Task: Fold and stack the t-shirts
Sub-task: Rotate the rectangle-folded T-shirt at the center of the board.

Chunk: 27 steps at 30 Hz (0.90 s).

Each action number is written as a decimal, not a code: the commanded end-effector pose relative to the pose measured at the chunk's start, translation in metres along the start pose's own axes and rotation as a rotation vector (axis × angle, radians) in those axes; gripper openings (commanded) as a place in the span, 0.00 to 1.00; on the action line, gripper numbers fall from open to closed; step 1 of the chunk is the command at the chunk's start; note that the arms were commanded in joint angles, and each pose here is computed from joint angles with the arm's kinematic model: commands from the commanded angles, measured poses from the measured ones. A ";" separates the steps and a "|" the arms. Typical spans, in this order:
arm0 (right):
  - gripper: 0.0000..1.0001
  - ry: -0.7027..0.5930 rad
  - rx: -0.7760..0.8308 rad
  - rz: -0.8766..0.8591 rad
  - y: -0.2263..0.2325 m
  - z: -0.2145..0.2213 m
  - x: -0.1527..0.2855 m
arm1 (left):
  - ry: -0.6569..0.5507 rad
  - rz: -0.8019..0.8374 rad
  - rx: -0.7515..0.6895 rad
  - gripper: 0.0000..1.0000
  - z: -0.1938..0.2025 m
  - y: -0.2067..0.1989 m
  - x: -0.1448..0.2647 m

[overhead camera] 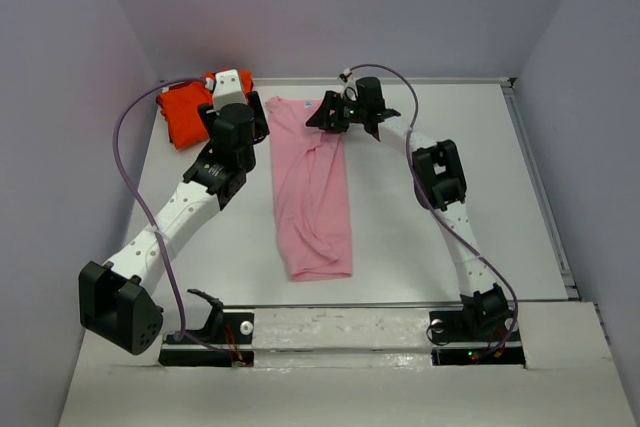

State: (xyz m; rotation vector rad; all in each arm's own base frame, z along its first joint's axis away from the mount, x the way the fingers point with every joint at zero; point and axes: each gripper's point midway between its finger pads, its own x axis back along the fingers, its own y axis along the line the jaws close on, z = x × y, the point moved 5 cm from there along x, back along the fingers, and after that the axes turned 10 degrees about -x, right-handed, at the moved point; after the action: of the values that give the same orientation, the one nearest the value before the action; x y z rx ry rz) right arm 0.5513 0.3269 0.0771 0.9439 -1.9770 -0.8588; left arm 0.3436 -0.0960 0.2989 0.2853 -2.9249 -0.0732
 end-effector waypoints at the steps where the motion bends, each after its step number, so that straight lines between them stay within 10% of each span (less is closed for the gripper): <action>1: 0.76 -0.049 0.005 0.089 -0.010 -0.025 0.032 | -0.074 -0.020 0.048 0.79 -0.026 0.007 0.007; 13: 0.77 -0.103 0.002 0.307 -0.052 -0.055 0.088 | -0.069 -0.008 0.043 0.79 -0.025 0.005 0.006; 27: 0.78 -0.063 -0.023 0.152 -0.037 -0.081 0.089 | -0.045 0.017 0.036 0.79 -0.018 -0.002 0.001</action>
State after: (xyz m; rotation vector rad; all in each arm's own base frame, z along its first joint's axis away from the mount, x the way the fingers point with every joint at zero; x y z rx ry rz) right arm 0.6017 0.1931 0.1183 0.6775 -2.1413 -0.8192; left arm 0.3441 -0.0990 0.2980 0.2518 -2.9244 -0.0701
